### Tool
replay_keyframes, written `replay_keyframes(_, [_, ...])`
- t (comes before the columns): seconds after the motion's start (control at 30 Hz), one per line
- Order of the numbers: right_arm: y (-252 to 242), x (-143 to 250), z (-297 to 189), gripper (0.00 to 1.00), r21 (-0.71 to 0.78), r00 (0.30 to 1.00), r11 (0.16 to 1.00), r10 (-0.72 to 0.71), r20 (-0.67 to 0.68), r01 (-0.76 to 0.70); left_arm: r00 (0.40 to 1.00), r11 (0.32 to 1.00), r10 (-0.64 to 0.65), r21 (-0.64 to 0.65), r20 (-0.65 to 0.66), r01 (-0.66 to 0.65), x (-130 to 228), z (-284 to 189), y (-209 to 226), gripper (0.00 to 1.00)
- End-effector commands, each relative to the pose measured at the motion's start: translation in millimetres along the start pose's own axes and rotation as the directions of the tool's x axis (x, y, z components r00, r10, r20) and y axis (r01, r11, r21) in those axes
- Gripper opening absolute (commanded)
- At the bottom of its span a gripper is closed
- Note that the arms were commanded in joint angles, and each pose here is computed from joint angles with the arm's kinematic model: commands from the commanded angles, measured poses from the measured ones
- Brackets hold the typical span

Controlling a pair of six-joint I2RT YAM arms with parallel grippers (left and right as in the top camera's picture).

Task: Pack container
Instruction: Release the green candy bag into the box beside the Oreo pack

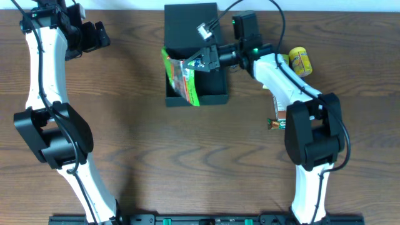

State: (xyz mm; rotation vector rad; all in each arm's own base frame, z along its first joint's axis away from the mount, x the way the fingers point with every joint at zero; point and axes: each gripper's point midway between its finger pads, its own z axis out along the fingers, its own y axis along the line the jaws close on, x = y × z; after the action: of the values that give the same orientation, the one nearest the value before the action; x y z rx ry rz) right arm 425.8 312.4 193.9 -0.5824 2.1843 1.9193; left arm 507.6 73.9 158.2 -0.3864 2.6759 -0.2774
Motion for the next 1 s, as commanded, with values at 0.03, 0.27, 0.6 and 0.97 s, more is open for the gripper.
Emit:
replay_keyframes(0.03, [23,-9,-2,0.01,-0.054,1.0,0.998,-0.025,-0.002,0.025,1.0,1.0,-0.006,-0.003,-0.016,0.006,3,7,5,0.96])
replay_keyframes(0.27, [23,-12,-2,0.01,-0.051,1.0,0.998,-0.022,0.007,0.023,1.0,1.0,-0.005,-0.003,-0.013,0.005,2,7,5,0.96])
replay_keyframes(0.6, [-44,-13,-29,0.99,0.025,0.957,0.959,0.28,0.078,-0.283,1.0,1.0,-0.002,0.005,0.002,0.002,-2,7,3,0.95])
replay_keyframes(0.97, [-88,-34,-64,0.99,0.177,0.913,0.916,0.305,0.272,-0.359,1.0,1.0,-0.004,0.004,-0.008,0.004,1,7,4,0.95])
